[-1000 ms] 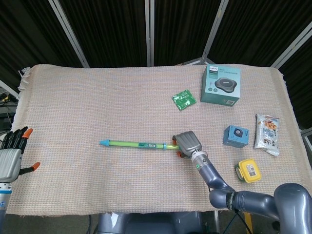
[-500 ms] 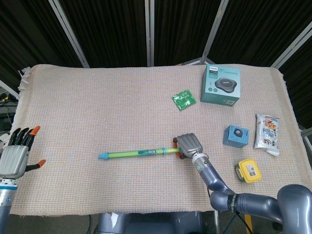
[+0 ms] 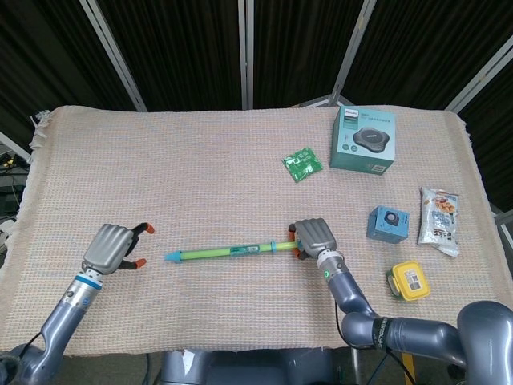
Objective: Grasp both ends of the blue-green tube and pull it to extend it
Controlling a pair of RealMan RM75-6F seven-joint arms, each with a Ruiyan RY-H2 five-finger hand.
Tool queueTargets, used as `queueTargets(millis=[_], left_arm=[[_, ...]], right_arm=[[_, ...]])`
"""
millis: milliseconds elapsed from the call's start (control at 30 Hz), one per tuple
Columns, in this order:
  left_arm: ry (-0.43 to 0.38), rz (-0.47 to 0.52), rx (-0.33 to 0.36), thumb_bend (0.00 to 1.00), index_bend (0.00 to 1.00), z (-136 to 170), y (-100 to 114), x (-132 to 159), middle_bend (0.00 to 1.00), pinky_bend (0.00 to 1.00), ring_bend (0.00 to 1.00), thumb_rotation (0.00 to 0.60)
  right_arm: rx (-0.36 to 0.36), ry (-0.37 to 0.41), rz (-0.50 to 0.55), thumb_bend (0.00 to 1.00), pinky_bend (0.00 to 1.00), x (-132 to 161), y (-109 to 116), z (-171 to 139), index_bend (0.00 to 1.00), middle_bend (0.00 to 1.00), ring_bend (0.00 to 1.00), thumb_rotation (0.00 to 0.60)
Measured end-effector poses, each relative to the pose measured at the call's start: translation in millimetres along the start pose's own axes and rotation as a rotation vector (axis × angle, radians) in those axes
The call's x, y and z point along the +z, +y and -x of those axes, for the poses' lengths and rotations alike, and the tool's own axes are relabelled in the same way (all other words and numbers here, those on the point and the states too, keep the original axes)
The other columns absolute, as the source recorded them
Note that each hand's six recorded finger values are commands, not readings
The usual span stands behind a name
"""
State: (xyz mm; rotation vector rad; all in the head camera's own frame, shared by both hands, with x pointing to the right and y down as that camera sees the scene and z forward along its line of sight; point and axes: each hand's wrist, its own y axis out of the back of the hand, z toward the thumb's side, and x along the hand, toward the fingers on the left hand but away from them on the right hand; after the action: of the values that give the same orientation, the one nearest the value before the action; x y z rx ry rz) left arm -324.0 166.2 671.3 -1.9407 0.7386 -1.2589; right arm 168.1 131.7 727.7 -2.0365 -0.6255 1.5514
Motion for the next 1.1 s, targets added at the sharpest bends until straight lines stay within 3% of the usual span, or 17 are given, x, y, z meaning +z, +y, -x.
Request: queueTargets(millis=[233, 900, 1100], left_arm=[[-0.019, 0.071, -0.108, 0.02, 0.42, -28.8, -31.9, 35.9, 0.91, 1.00, 0.87, 0.600], [-0.019, 0.105, -0.146, 0.09, 0.44, -58.8, -55.5, 64.2, 0.91, 1.00, 0.87, 0.600], [-0.012, 0.111, -0.157, 0.19, 0.44, -61.6, -59.7, 64.3, 0.91, 1.00, 0.87, 0.600]], right_arm=[[0.010, -0.008, 0.005, 0.49, 1.00, 2.1, -1.2, 1.2, 0.69, 1.00, 1.00, 0.600], [0.001, -0.010, 0.014, 0.50, 1.00, 0.2, 1.5, 2.8, 0.70, 1.00, 1.00, 0.600], [0.002, -0.009, 0.013, 0.50, 1.00, -0.1, 2.0, 1.9, 0.70, 1.00, 1.00, 0.600]])
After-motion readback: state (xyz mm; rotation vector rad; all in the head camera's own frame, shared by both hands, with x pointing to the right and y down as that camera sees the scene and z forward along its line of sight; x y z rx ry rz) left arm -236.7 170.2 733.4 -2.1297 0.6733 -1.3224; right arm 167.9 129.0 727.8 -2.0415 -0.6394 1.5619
